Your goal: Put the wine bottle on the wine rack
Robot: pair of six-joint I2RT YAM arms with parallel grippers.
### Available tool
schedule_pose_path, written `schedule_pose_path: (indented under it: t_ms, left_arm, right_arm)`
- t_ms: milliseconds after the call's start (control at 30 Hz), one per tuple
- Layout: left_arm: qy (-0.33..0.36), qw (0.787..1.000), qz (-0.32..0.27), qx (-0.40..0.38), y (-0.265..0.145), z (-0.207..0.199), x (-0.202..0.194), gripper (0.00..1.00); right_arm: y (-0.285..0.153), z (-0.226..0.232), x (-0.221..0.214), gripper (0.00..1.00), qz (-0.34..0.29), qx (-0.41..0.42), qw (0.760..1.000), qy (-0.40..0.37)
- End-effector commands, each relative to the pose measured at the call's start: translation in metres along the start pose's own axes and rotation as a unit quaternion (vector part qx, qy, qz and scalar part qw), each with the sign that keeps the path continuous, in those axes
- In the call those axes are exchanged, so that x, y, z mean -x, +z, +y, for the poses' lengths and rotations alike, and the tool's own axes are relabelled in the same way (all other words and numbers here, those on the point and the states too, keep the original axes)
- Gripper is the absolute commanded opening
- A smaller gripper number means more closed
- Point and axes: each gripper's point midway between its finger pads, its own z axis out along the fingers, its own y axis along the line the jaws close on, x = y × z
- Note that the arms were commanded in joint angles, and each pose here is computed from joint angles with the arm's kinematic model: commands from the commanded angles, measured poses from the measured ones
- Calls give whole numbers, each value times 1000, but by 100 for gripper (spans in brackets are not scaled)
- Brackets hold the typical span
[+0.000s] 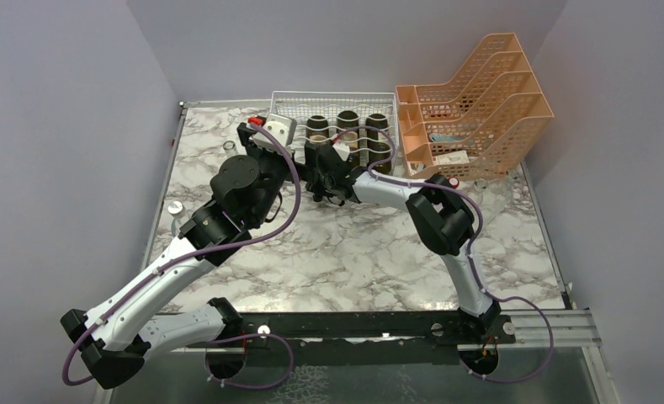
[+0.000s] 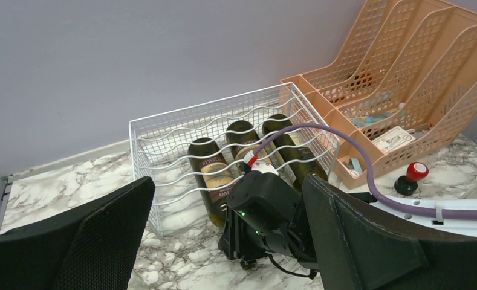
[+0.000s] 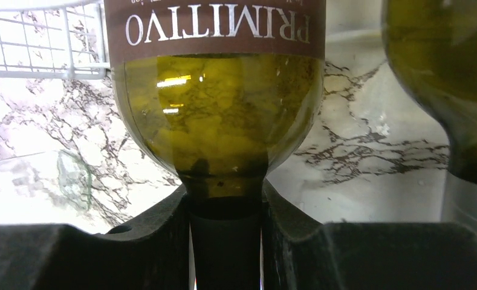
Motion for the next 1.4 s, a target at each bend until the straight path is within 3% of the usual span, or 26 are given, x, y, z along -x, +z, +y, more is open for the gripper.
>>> schedule_pose_path:
  t_ms: [0, 767, 1233, 1367]
  left_arm:
    - [-7, 1000, -17, -1, -1, 0, 18, 99]
    - [-15, 1000, -17, 7, -4, 4, 17, 99]
    - [4, 998, -52, 33, -6, 17, 55, 99]
    - [6, 997, -63, 41, -11, 23, 66, 99]
  right_arm:
    - [-1, 30, 42, 23, -48, 36, 998, 5]
    - [11, 20, 69, 57, -56, 20, 998, -9]
    - [-78, 21, 96, 70, -95, 50, 993, -48]
    - [-103, 41, 94, 70, -88, 118, 984, -98]
